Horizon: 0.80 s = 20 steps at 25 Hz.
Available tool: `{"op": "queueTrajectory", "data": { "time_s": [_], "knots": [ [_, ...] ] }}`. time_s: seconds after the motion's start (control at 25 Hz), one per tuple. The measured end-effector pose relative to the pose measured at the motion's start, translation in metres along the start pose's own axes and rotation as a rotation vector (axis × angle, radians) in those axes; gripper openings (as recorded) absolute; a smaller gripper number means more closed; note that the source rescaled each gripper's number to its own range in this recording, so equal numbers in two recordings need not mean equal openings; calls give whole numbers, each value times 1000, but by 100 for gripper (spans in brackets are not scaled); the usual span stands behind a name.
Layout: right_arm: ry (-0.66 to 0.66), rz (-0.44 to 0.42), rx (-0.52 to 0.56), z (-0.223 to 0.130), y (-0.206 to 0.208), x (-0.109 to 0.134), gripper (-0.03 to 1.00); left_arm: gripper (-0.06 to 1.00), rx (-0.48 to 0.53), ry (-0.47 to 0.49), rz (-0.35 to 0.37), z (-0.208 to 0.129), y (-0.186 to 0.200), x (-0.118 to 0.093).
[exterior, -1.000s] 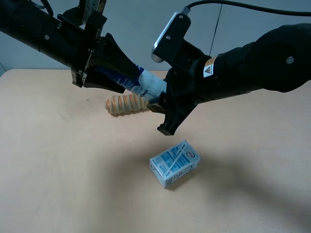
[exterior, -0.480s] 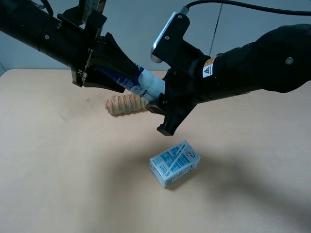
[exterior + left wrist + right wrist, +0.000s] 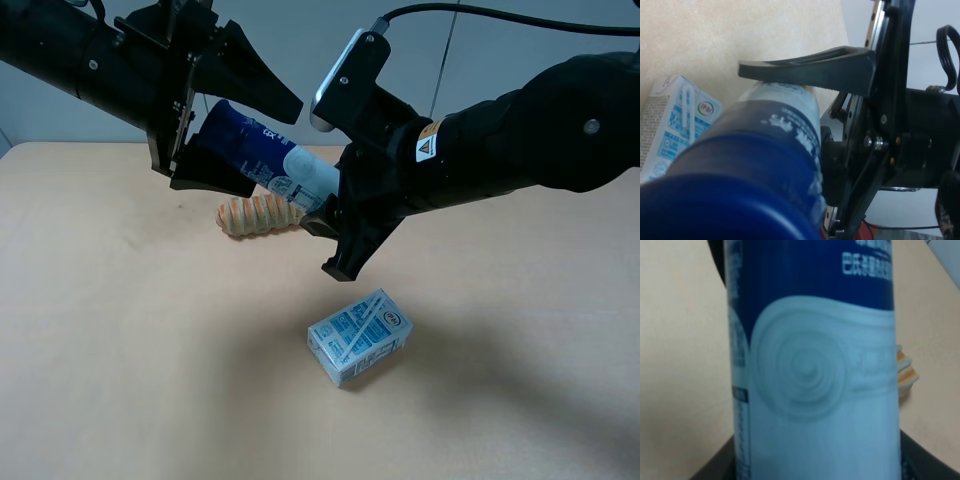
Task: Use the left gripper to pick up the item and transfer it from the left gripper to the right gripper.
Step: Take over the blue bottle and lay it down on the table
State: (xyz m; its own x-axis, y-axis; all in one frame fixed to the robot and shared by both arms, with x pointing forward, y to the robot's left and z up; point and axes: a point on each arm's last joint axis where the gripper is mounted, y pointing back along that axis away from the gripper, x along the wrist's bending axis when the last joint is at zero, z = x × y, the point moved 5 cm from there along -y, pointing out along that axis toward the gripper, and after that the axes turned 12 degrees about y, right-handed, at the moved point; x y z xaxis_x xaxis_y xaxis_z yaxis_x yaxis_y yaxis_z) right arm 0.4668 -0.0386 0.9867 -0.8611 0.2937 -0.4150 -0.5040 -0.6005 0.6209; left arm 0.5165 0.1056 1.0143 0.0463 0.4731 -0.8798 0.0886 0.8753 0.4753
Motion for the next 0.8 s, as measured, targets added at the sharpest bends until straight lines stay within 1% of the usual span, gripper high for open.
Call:
{"op": "queueTrajectory", "data": {
  "time_s": [0.12, 0.24, 0.36, 0.44, 0.52, 0.72, 0.8],
  "knots": [
    [-1, 0, 0, 0, 0, 0, 9, 99, 0, -4, -2, 1, 1, -2],
    [-5, -3, -3, 0, 0, 0, 9, 100, 6, -29, -3, 2, 4, -8],
    [-9, -10, -11, 2, 0, -1, 9, 100, 27, -79, 35, 4, 10, -15],
    [-9, -10, -11, 2, 0, -1, 9, 100, 40, -95, 94, 6, 15, -17],
    [-9, -3, -3, 0, 0, 0, 9, 100, 26, -113, 162, 11, 23, -19],
    [-9, 2, 1, 0, 0, 0, 9, 100, -32, -174, 330, 25, 44, -26],
    [-9, 2, 1, 0, 0, 0, 9, 100, -61, -202, 383, 27, 54, -31]
  ]
}}
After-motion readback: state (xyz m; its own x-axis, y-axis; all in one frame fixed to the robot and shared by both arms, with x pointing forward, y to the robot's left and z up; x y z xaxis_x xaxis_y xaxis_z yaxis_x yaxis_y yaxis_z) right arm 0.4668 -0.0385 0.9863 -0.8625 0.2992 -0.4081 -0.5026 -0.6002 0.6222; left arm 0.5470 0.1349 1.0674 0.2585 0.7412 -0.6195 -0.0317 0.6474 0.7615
